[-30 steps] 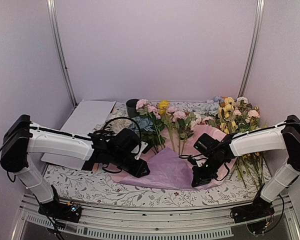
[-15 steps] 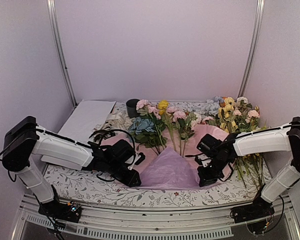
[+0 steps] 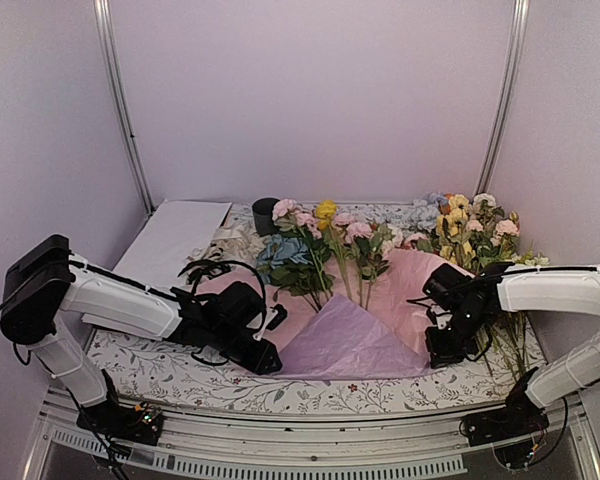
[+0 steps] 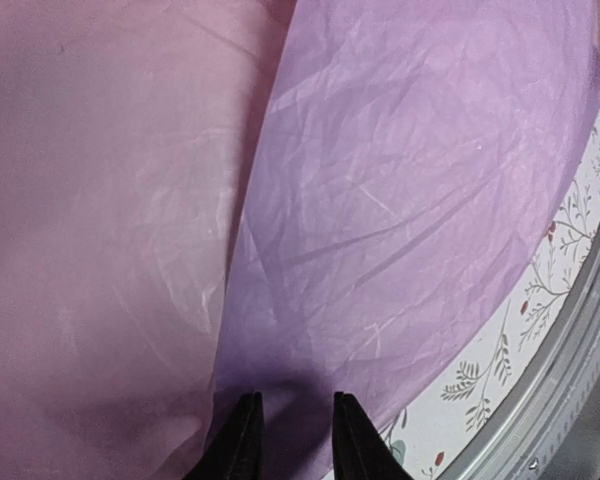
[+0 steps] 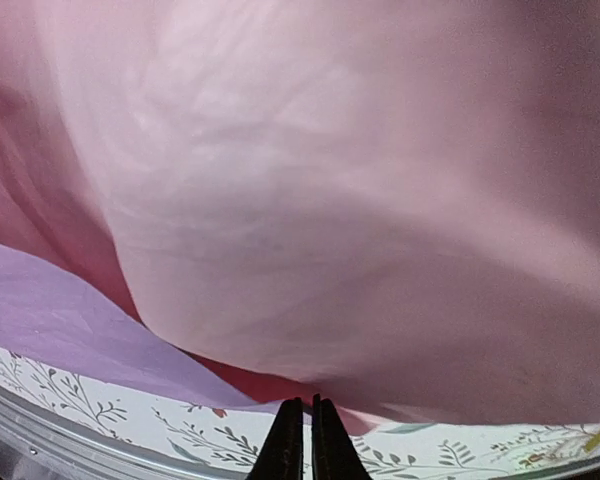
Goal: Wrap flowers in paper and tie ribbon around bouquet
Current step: Press the fold line at the center of the board, then pick up the one-fourth-folded wrapping paper from the center of the board, then fold the one-fourth-folded wrapping paper at the center of the board.
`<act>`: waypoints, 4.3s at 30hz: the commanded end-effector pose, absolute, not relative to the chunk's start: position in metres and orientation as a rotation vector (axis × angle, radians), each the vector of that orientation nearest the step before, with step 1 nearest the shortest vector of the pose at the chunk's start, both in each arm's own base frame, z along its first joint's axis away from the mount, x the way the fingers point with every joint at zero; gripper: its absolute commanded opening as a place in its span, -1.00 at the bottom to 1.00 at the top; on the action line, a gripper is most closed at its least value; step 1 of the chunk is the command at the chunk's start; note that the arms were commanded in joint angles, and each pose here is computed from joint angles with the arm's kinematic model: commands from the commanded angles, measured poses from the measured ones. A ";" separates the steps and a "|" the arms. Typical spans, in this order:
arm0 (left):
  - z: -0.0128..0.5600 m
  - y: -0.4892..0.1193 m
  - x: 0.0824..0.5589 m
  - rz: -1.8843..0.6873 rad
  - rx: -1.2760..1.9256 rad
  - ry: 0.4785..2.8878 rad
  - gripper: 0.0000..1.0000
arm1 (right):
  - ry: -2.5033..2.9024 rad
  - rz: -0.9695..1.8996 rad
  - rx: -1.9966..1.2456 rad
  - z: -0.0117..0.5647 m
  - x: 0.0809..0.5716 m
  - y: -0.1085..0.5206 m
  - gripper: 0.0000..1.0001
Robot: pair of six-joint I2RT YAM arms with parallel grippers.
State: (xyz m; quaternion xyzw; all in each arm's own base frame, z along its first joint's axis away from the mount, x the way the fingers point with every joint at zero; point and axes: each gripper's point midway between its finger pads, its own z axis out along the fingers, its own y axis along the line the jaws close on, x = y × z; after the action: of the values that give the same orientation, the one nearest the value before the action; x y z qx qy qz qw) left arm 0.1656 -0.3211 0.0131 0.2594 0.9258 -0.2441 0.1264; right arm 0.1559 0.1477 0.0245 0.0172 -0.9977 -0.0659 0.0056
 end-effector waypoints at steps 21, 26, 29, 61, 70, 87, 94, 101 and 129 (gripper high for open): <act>-0.002 -0.300 0.161 -0.490 0.708 2.835 -0.51 | -3.074 -0.927 0.276 0.051 0.184 0.260 -0.85; 0.037 -0.328 0.176 -0.442 0.756 2.716 -0.47 | -3.099 -0.764 0.229 0.023 0.182 0.243 -0.86; 0.071 -0.363 0.186 -0.475 0.807 2.605 -0.43 | -3.107 -0.679 0.231 0.008 0.180 0.235 -0.89; 0.014 -0.461 0.209 -0.553 0.996 2.597 -0.28 | -3.417 -0.833 -0.146 0.095 0.223 0.160 0.64; 0.020 -0.457 0.212 -0.534 1.015 2.566 -0.27 | -3.371 -0.868 -0.601 0.098 0.226 0.100 0.57; 0.024 -0.460 0.219 -0.530 1.078 2.526 -0.25 | -3.180 -0.806 -0.669 0.080 0.196 0.101 0.98; 0.023 -0.461 0.220 -0.541 1.091 2.531 -0.25 | -3.079 -1.002 -0.540 0.066 0.196 0.126 0.64; 0.030 -0.462 0.226 -0.527 1.094 2.520 -0.25 | -3.129 -1.050 -0.501 0.079 0.211 0.129 -0.28; -0.004 -0.454 0.248 -0.587 0.989 2.597 -0.25 | -3.060 -1.639 0.281 0.199 0.217 0.268 -1.00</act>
State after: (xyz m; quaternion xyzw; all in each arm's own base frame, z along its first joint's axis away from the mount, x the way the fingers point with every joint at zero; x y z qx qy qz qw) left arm 0.2377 -0.4664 0.0182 0.3666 0.8914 -0.2129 0.1600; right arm 0.2081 0.2396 0.1710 0.0476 -0.8959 -0.4181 -0.1424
